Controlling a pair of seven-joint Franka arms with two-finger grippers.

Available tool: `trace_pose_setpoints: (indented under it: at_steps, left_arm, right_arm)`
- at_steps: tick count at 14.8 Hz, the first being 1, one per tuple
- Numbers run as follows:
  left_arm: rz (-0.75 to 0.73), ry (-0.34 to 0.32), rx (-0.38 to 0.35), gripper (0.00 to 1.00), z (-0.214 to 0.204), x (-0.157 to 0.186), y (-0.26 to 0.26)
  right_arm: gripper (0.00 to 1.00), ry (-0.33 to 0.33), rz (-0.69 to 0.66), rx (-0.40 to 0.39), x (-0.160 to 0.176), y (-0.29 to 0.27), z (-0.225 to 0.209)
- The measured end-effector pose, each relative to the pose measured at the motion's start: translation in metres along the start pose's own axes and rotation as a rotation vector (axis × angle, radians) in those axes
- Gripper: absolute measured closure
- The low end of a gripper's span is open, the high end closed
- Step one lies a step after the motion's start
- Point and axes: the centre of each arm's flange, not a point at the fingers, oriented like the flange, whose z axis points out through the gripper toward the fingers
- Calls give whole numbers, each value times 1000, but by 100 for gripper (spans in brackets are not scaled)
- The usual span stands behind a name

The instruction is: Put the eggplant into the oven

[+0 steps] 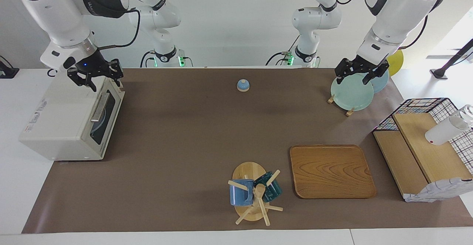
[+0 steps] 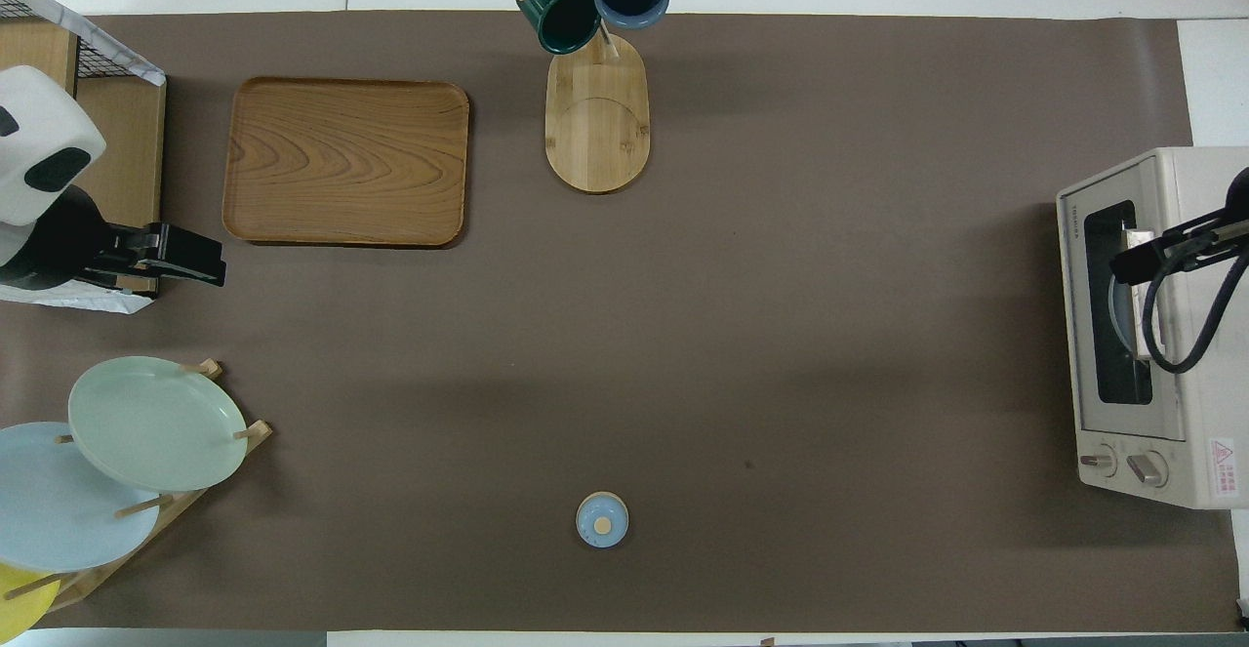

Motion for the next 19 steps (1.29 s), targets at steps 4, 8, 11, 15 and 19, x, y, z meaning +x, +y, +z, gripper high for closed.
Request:
trace_pose_setpoints:
  at_steps: [4, 8, 11, 15, 19]
  left_arm:
    - [0, 0, 0, 0, 0, 0, 0]
    - [0, 0, 0, 0, 0, 0, 0]
    - [0, 0, 0, 0, 0, 0, 0]
    - [0, 0, 0, 0, 0, 0, 0]
    - [0, 0, 0, 0, 0, 0, 0]
  right_arm:
    - [0, -16, 13, 6, 1, 0, 5]
    - [0, -45, 24, 18, 0, -13, 5]
    - [0, -38, 51, 18, -6, -7, 1]
    - [0, -32, 59, 18, -10, -3, -2]
    - [0, -19, 60, 15, -10, -3, -4]
